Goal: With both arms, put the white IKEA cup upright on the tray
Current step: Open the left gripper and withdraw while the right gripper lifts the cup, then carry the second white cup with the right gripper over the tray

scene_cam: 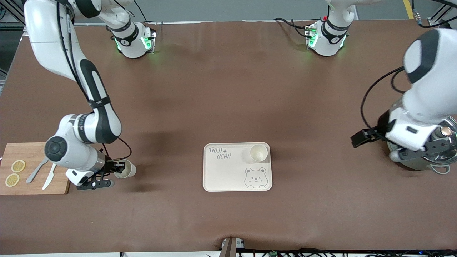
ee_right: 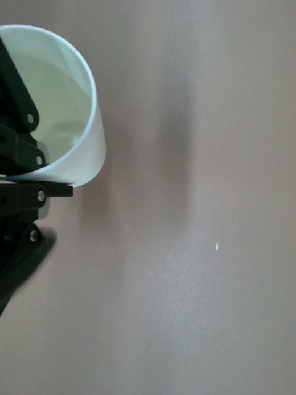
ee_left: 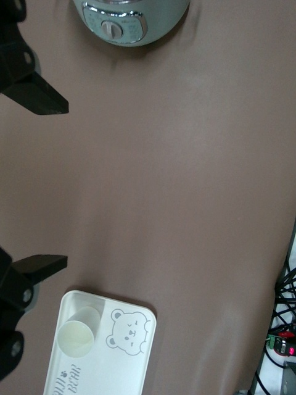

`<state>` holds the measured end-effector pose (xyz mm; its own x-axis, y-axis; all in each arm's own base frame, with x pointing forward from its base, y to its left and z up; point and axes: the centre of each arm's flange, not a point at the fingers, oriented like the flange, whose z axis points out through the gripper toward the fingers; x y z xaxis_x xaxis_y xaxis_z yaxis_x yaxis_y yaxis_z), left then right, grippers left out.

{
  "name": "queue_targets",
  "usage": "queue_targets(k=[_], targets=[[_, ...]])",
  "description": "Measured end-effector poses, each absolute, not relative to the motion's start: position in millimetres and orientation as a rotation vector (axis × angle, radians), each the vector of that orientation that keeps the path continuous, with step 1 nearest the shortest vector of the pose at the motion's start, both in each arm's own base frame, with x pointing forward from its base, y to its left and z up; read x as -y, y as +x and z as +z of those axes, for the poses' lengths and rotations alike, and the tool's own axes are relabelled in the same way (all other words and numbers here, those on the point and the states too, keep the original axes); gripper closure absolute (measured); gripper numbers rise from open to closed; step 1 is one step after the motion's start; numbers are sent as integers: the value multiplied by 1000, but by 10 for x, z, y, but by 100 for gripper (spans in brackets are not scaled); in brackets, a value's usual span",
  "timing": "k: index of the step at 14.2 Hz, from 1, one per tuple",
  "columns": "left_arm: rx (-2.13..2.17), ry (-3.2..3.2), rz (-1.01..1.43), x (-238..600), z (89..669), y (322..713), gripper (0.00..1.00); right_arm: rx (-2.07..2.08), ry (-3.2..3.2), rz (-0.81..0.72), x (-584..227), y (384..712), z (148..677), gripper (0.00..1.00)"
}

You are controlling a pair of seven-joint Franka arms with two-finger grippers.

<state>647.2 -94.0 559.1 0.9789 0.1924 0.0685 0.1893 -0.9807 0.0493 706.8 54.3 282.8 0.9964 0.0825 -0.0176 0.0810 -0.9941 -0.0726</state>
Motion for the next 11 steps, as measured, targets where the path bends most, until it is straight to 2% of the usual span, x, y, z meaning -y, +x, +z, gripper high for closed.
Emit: queue_targets(k=[4, 11], targets=[[-97, 3142, 117, 789, 5792, 6355, 0, -76, -3048, 87, -1001, 7168, 3577, 96], [100, 3131, -22, 786, 6424, 5728, 0, -497, -2993, 14, -2463, 6980, 3923, 96]])
